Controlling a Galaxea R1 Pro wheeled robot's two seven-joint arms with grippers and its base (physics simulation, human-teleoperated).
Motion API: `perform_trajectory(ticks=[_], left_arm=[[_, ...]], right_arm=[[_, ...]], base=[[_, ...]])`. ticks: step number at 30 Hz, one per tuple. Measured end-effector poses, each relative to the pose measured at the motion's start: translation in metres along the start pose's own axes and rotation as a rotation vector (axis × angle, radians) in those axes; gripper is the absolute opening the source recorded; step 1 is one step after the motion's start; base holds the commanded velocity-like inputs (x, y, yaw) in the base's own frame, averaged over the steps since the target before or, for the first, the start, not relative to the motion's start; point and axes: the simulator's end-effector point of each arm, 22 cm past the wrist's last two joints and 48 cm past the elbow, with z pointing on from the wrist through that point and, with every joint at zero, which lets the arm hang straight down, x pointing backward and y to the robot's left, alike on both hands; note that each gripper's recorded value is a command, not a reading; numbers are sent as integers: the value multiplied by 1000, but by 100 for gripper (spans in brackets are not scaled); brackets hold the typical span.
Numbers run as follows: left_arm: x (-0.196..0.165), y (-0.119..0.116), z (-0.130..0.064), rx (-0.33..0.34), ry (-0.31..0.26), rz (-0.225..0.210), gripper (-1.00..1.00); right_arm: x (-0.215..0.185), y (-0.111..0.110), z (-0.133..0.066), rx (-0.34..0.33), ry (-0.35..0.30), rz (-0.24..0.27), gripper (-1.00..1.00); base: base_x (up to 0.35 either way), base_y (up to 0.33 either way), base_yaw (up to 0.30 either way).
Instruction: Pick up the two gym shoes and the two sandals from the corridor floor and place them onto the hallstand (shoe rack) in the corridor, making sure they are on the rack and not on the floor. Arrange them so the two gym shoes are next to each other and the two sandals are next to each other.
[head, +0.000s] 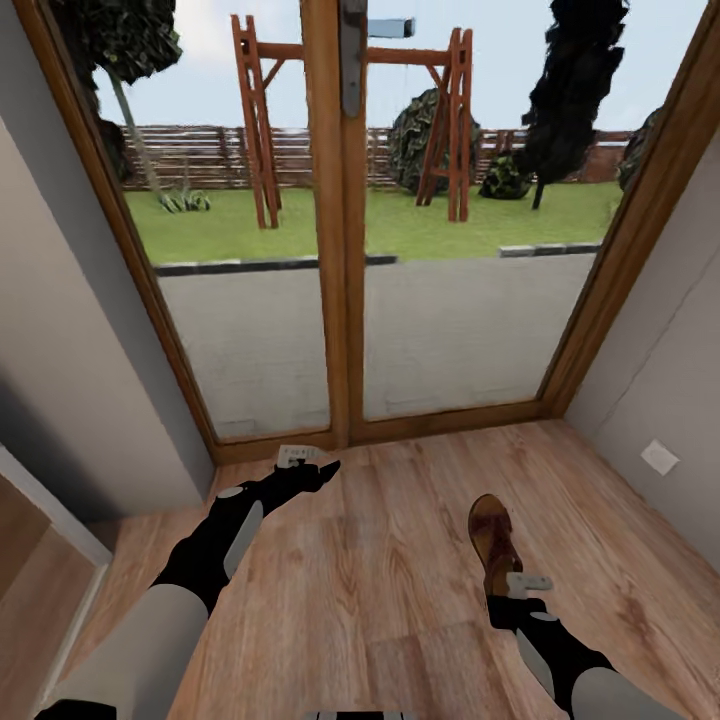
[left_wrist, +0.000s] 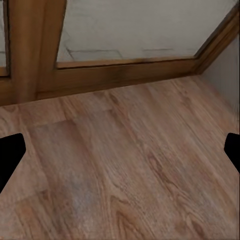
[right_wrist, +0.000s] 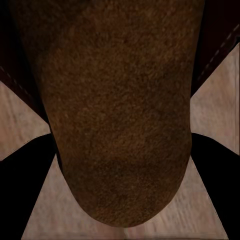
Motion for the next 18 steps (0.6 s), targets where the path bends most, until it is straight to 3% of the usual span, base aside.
perform_trajectory(ticks=[8,18], left_arm=[[-20,-8,-9,5,-30,16,100],[-20,-7,-9,3,-30,17,100]], right_arm=[[-17,-1,-9,-1,-32,5,-100],[-16,-1,-9,-1,-32,5,-100]], base=[[0,0,-297],[0,0,-297]])
